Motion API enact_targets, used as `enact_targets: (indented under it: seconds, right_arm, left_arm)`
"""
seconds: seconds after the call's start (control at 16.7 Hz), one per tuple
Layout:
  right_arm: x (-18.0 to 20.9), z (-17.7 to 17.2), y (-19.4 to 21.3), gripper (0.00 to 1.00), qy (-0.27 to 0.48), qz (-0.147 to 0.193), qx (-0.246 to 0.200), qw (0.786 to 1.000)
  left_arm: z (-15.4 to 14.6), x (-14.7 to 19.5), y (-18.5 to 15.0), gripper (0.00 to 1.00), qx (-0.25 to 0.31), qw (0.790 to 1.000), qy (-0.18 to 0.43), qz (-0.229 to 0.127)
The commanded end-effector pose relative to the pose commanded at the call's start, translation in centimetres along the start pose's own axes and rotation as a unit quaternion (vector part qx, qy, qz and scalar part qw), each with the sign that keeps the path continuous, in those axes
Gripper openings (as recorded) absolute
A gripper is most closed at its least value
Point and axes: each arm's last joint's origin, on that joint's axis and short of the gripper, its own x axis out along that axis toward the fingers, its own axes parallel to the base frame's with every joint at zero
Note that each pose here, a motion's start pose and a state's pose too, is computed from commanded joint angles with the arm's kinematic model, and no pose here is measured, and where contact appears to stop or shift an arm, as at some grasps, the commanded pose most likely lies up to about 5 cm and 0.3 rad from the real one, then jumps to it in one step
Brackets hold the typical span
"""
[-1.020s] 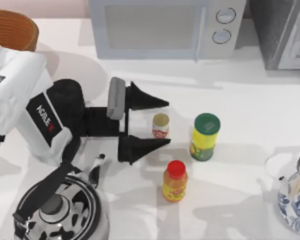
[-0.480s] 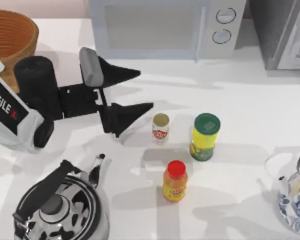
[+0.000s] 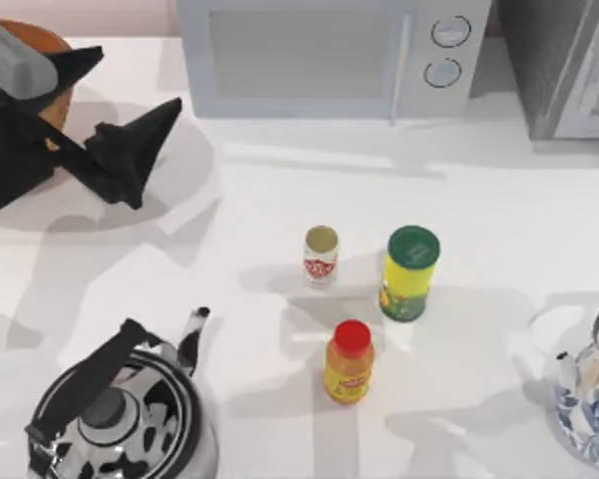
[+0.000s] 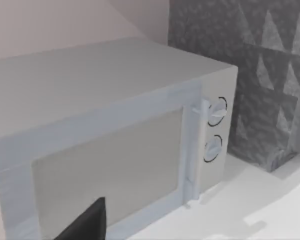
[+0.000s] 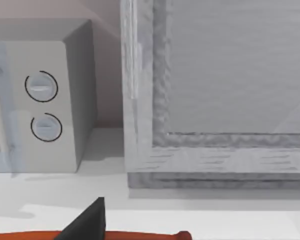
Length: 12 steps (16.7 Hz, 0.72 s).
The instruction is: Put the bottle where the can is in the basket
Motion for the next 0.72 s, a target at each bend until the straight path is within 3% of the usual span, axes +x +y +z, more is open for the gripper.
enact_targets:
  seconds: [0.12, 0.3, 0.54, 0.72]
  right_arm:
    - [0.0, 0.0, 0.0, 1.0, 0.0, 0.0, 0.0, 1.0]
    - [0.0, 0.0, 0.0, 1.0, 0.0, 0.0, 0.0, 1.0]
    - [0.0, 0.0, 0.0, 1.0, 0.0, 0.0, 0.0, 1.0]
    - [0.0, 0.0, 0.0, 1.0, 0.0, 0.0, 0.0, 1.0]
  left_arm:
    - [1.5, -4.0, -1.9, 1.0, 0.014, 0.997, -0.015, 0.073]
    - [1.6, -9.2, -4.7, 1.0, 0.03, 0.984, -0.039, 0.172]
    - [-1.5, -13.4, -7.3, 1.0, 0.031, 0.959, -0.054, 0.276]
    - [-4.5, -14.6, -7.9, 1.0, 0.019, 0.943, -0.045, 0.33]
